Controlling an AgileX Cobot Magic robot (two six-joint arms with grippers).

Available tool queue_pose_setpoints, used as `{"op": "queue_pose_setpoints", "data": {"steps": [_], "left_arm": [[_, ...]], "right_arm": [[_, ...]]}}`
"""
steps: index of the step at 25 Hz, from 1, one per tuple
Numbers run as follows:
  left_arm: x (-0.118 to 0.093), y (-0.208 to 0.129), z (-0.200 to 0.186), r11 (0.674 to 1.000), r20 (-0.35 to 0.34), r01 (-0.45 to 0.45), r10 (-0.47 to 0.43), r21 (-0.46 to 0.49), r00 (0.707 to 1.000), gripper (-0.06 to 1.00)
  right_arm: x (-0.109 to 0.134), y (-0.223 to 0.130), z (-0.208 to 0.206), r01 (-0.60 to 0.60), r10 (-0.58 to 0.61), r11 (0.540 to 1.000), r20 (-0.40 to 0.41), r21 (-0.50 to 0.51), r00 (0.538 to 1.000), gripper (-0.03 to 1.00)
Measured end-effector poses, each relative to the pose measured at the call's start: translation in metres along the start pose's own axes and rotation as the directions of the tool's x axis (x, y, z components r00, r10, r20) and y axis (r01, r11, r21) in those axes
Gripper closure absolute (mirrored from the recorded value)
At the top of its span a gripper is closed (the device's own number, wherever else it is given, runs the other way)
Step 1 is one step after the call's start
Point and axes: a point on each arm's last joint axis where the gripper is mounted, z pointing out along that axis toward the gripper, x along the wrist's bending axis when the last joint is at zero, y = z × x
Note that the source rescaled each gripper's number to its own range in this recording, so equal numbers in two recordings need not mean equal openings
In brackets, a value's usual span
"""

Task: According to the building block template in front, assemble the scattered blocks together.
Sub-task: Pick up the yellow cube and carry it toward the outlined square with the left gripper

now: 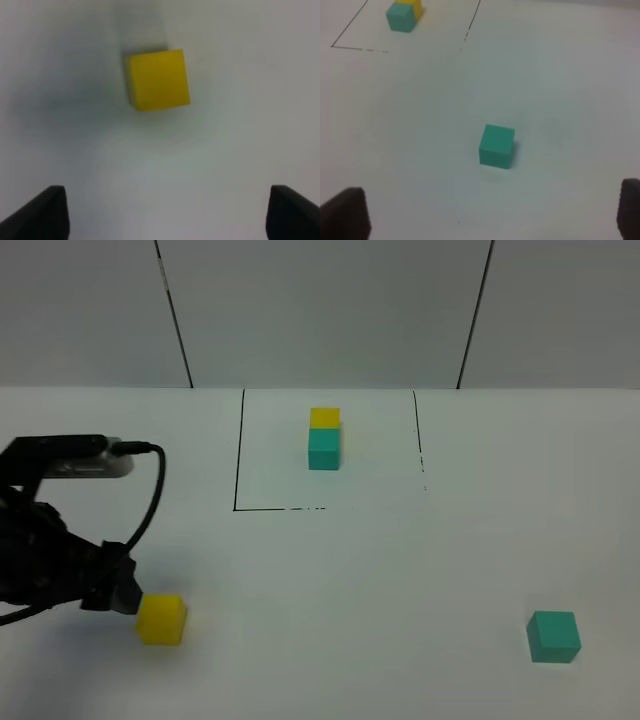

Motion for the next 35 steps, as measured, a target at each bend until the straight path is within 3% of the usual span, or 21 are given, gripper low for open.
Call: {"op": "queue_pose_setpoints", "data": {"steps": [5,11,20,35], "left_arm": [[-0.007,0.017,0.04,0.996,-0.097,0.008,0.001,0.088,0.995,0.05],[-0.026,0.036,0.059,0.994,-0.116,0.001,0.012,0.106,0.993,0.02],[-0.019,0.038,0.084,0.986,-0.197,0.062,-0.03,0.156,0.98,0.01],[-0.016,0.044,0.104,0.989,-0.199,0.087,-0.062,0.119,0.978,0.04]], "right_arm": [[0.0,0.0,0.0,0.0,0.0,1.0,0.0,0.0,1.0,-0.03],[0.0,0.0,0.0,0.0,0.0,1.0,0.0,0.0,1.0,-0.03],[0.0,0.0,0.0,0.0,0.0,1.0,0.0,0.0,1.0,-0.03],[0.0,0.0,0.0,0.0,0.0,1.0,0.0,0.0,1.0,-0.03]]}}
